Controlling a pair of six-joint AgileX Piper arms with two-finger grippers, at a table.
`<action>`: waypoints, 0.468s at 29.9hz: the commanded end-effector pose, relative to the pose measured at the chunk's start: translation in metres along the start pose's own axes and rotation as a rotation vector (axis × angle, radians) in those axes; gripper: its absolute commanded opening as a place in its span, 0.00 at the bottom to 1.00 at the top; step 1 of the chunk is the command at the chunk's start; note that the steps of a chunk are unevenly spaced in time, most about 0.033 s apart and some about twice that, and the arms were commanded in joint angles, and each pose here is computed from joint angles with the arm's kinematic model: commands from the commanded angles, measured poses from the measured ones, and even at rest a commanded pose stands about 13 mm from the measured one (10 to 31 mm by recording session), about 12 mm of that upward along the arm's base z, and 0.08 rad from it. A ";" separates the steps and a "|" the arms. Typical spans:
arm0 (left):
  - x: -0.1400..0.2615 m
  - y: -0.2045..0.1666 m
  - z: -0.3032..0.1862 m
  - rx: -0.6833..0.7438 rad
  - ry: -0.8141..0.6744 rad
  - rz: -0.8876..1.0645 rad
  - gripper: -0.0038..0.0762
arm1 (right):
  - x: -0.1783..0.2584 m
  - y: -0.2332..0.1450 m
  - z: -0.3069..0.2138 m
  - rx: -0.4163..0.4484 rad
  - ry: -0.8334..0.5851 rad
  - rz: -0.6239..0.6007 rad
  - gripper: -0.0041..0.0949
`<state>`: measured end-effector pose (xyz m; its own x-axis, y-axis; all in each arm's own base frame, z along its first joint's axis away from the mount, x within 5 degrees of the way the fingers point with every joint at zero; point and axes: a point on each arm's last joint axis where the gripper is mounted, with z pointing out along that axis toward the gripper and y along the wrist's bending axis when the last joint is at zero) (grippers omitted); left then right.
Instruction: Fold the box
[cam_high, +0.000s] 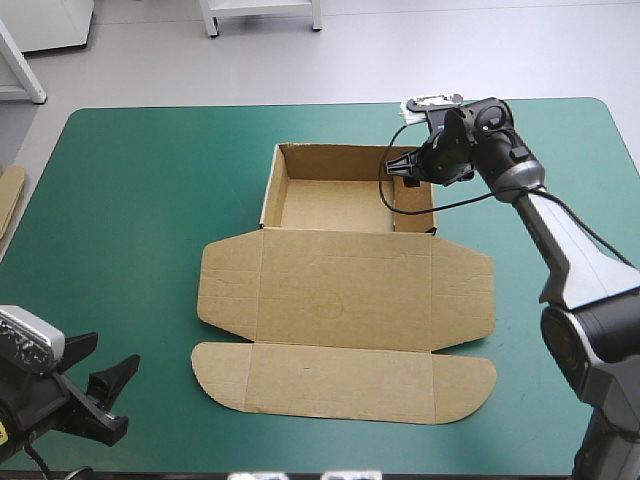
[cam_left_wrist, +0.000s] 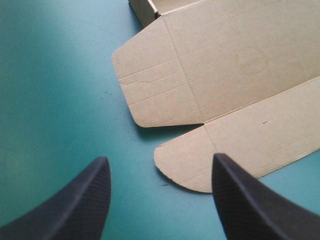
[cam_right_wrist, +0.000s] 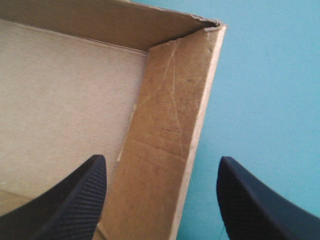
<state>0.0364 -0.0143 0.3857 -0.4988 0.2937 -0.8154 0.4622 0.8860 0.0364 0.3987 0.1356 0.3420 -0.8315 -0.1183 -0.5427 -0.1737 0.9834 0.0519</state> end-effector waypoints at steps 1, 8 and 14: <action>-0.011 -0.001 -0.003 0.020 -0.081 -0.002 0.58 | -0.011 -0.013 0.004 0.026 -0.036 0.022 0.64; -0.011 -0.002 -0.003 0.023 -0.081 -0.003 0.58 | -0.007 -0.016 0.044 0.020 0.049 0.009 0.53; -0.011 -0.002 -0.003 0.030 -0.081 -0.006 0.58 | -0.008 -0.024 0.045 0.115 0.038 -0.053 0.03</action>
<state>0.0360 -0.0155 0.3858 -0.4991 0.2877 -0.8174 0.4695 0.8826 0.0240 0.4367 0.1301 0.2664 -0.9099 -0.1367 -0.3916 -0.1514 0.9885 0.0066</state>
